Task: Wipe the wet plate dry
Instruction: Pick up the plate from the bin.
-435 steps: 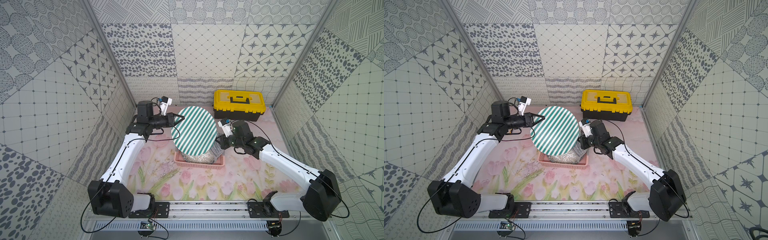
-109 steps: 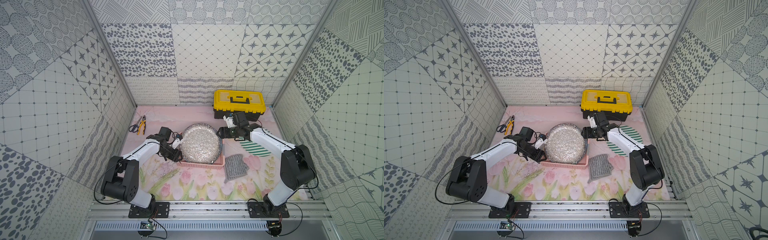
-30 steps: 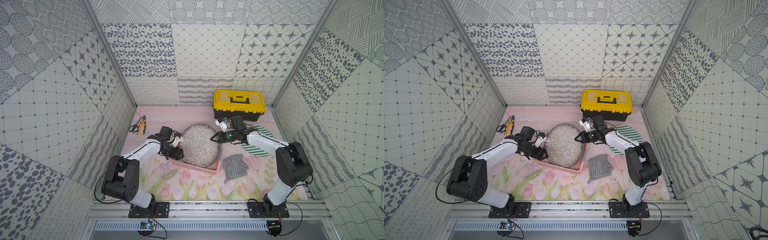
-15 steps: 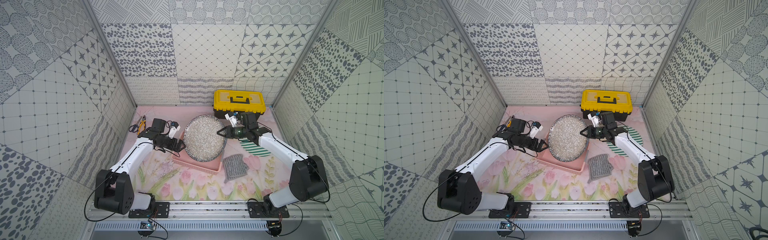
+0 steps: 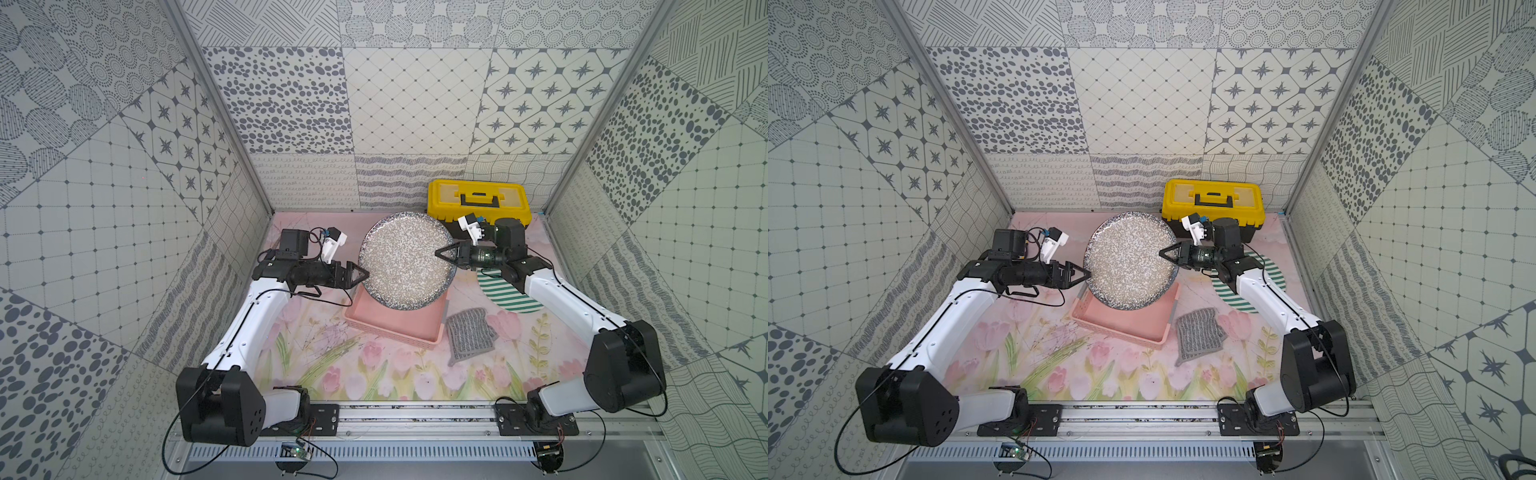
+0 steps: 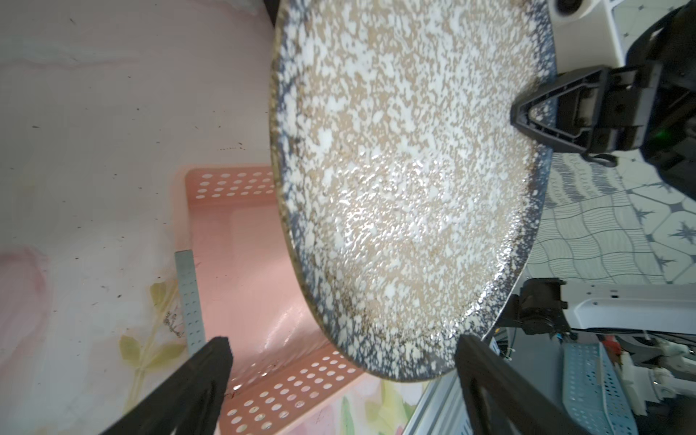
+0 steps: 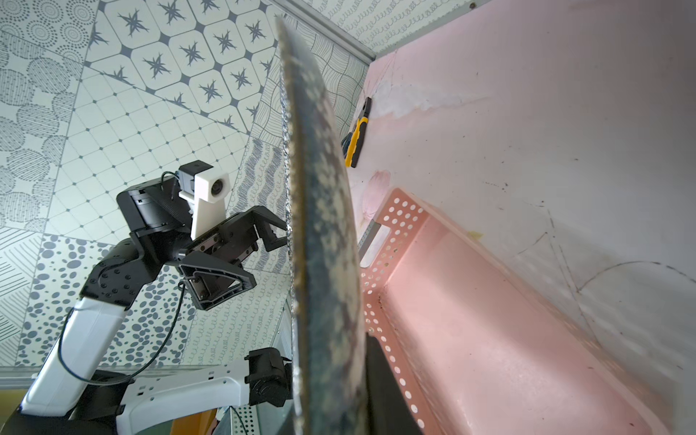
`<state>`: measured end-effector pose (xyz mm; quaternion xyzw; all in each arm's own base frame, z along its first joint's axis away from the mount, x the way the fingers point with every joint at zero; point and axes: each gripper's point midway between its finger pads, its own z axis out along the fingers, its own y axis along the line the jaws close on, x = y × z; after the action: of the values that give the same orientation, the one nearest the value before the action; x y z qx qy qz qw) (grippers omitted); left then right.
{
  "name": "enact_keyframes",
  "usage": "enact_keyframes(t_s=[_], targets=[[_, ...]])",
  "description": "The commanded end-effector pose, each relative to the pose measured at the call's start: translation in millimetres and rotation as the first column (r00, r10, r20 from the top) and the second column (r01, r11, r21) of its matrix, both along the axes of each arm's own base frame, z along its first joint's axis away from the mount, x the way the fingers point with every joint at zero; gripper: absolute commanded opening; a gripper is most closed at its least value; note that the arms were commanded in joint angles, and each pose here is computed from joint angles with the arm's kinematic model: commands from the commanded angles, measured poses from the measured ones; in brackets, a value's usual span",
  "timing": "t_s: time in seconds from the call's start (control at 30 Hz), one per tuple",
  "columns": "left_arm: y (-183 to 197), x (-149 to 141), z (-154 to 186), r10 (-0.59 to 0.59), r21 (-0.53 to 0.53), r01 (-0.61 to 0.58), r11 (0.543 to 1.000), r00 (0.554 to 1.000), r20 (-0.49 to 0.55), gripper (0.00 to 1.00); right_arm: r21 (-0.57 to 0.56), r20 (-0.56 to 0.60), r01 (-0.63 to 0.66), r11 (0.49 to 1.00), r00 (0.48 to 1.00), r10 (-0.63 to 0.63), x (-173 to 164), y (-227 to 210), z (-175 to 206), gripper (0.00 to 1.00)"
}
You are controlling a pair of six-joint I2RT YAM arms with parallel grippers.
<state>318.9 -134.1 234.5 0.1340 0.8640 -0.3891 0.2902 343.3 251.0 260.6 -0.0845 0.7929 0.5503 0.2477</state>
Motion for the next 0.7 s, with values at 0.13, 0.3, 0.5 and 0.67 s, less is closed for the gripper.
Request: enact_keyframes(t_s=[0.13,0.3,0.5,0.67], targets=[[-28.3,-5.5,48.8,-0.133,-0.329,0.103,0.939,0.989,-0.068,0.92,0.136,0.292,-0.205,0.969,0.943,0.158,-35.4,22.1,85.9,0.0],[-31.8,-6.2,53.3,-0.165,-0.378,0.12,0.918,0.982,-0.089,0.79,0.142,0.295,-0.236,0.961,0.937,0.186,-38.9,31.8,84.0,0.0],[-36.3,-16.4,63.9,-0.225,-0.436,0.166,0.884,0.971,-0.086,0.63,0.14,0.296,-0.269,0.953,0.93,0.219,-41.6,41.7,75.6,0.0],[-37.0,-23.1,66.5,-0.241,-0.448,0.183,0.875,0.967,-0.077,0.41,0.132,0.276,-0.248,0.96,0.939,0.205,-33.6,43.0,63.6,0.0]])
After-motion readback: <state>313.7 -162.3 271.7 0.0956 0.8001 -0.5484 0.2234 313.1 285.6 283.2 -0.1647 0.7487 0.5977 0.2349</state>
